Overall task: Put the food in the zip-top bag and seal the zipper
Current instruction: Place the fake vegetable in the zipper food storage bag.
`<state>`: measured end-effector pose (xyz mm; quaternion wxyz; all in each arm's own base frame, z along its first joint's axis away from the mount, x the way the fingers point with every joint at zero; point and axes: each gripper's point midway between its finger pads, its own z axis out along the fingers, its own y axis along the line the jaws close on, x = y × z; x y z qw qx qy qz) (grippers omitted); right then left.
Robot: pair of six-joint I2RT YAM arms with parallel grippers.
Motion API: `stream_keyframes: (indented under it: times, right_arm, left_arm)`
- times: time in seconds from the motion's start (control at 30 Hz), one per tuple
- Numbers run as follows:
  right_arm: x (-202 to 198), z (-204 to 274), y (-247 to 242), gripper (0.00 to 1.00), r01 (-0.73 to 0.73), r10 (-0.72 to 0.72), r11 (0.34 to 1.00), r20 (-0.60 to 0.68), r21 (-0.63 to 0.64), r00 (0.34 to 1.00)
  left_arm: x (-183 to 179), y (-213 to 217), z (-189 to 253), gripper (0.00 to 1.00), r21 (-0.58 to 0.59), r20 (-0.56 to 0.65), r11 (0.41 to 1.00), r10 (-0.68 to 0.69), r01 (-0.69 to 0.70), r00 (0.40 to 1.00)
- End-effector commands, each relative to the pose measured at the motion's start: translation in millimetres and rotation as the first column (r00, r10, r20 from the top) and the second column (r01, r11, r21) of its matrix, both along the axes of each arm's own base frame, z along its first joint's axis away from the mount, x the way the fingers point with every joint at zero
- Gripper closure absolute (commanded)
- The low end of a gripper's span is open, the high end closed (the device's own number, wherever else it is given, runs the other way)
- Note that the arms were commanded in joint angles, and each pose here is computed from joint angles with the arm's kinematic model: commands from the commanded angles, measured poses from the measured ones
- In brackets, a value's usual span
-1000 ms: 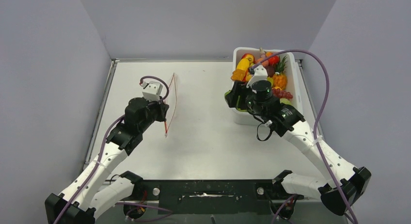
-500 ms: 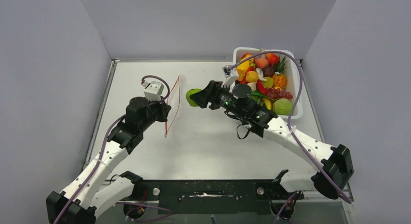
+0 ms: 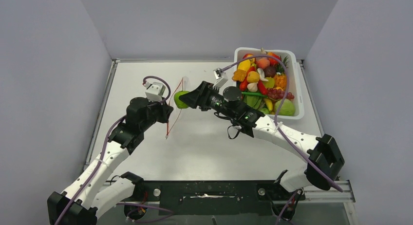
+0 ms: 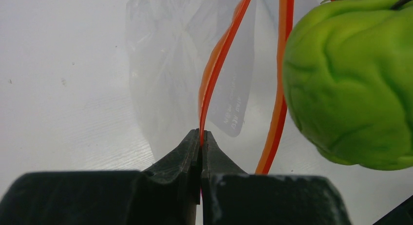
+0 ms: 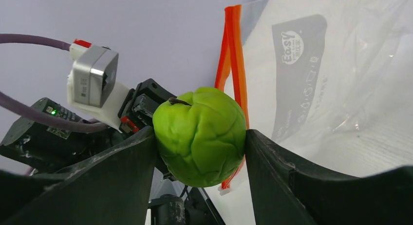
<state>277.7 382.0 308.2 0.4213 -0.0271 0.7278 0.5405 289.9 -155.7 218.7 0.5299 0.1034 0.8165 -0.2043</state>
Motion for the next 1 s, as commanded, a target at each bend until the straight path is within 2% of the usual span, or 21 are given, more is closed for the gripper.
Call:
stream_keyframes:
  times: [0.0, 0.13, 0.3, 0.43, 0.53, 0.7, 0.97]
  right_arm:
    - [0.9, 26.1, 15.2, 0.48, -0.013, 0.011, 0.995, 0.017, 0.103, 1.000]
    - [13.8, 8.8, 13.9, 0.46, 0.056, -0.056, 0.998, -0.011, 0.037, 0.998]
    - [36.5, -32.0, -9.0, 0.45, 0.195, -0.203, 0.972, -0.045, -0.131, 0.978]
    - [34.7, -36.1, -23.4, 0.44, 0.210, -0.222, 0.960, -0.047, -0.184, 0.974]
    - [20.0, -9.6, -27.3, 0.44, 0.176, -0.177, 0.976, 0.002, -0.127, 0.984]
    - [-10.9, 44.6, -16.7, 0.45, 0.040, -0.046, 0.997, 0.086, 0.066, 0.995]
    - [-16.5, 43.4, 14.3, 0.45, -0.035, 0.028, 0.989, 0.046, 0.140, 0.999]
  left_arm:
    - [3.8, -6.1, 19.4, 1.00, -0.043, 0.076, 0.999, -0.028, 0.032, 0.997]
    - [2.4, -6.2, 21.8, 1.00, -0.046, 0.082, 0.998, -0.034, 0.037, 0.996]
    - [0.8, -7.7, 28.0, 1.00, -0.066, 0.097, 0.997, -0.039, 0.045, 0.994]
    - [1.3, -15.2, 39.6, 1.00, -0.106, 0.096, 0.992, -0.057, 0.067, 0.994]
    - [4.9, -14.8, 38.2, 1.00, -0.107, 0.087, 0.993, -0.045, 0.054, 0.995]
    - [11.2, -11.5, 28.6, 1.00, -0.111, 0.060, 0.993, -0.027, 0.034, 0.998]
    - [8.8, -11.2, 24.0, 1.00, -0.130, 0.048, 0.991, -0.028, 0.035, 0.998]
